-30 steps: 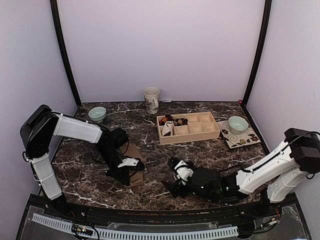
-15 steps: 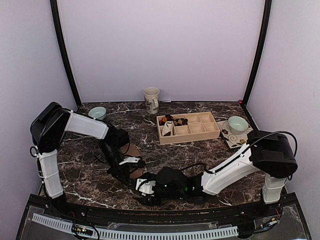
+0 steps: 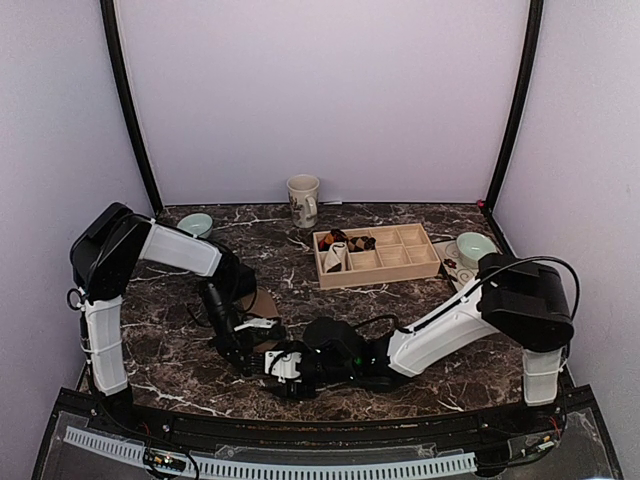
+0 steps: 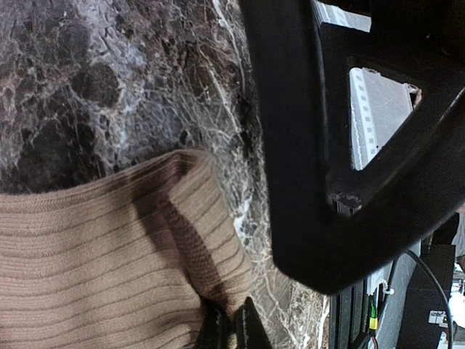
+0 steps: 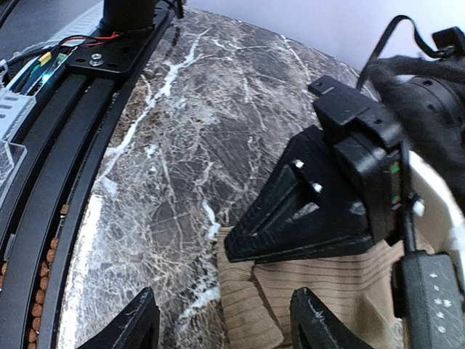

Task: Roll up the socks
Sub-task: Roll the sock at the center of the board.

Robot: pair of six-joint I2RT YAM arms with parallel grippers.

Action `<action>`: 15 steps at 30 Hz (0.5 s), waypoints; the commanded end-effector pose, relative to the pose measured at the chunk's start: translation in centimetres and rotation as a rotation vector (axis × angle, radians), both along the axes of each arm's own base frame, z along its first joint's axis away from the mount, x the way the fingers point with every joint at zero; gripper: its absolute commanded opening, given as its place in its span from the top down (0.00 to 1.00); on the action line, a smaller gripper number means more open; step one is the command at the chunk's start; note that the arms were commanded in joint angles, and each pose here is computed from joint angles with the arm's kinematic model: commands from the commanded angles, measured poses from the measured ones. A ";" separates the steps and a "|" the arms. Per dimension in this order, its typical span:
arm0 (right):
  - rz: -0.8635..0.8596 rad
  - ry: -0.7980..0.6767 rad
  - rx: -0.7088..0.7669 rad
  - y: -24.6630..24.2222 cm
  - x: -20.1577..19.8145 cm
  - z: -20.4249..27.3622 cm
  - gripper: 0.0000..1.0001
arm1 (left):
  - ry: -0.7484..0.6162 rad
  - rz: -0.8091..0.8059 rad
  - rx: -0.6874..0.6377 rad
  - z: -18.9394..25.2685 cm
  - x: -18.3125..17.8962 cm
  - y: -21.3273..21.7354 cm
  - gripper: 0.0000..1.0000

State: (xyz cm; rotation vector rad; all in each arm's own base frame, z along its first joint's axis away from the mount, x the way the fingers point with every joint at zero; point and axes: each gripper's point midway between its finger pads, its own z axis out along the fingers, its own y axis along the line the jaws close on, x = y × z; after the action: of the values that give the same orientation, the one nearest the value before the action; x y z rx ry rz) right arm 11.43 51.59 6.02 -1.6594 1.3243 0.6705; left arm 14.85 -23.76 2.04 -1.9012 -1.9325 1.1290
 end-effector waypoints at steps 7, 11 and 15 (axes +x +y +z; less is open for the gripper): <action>-0.004 0.010 -0.047 0.4 1.8 -3.4 0.47 | -0.015 -0.042 0.056 -0.8 0.1 1.2 1.00; -0.007 0.008 -0.056 0.5 2.2 -3.9 0.50 | -0.021 -0.045 0.061 -0.9 0.2 1.3 1.00; 0.011 0.039 -0.091 0.4 1.7 -5.1 0.59 | -0.031 -0.028 0.063 -1.0 0.6 1.1 1.00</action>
State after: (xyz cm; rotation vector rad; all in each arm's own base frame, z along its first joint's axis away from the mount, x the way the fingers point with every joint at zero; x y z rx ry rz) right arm 13.16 52.10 2.63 -1.6935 1.3613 0.6629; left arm 14.80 -23.56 2.05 -1.8981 -1.9252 1.1143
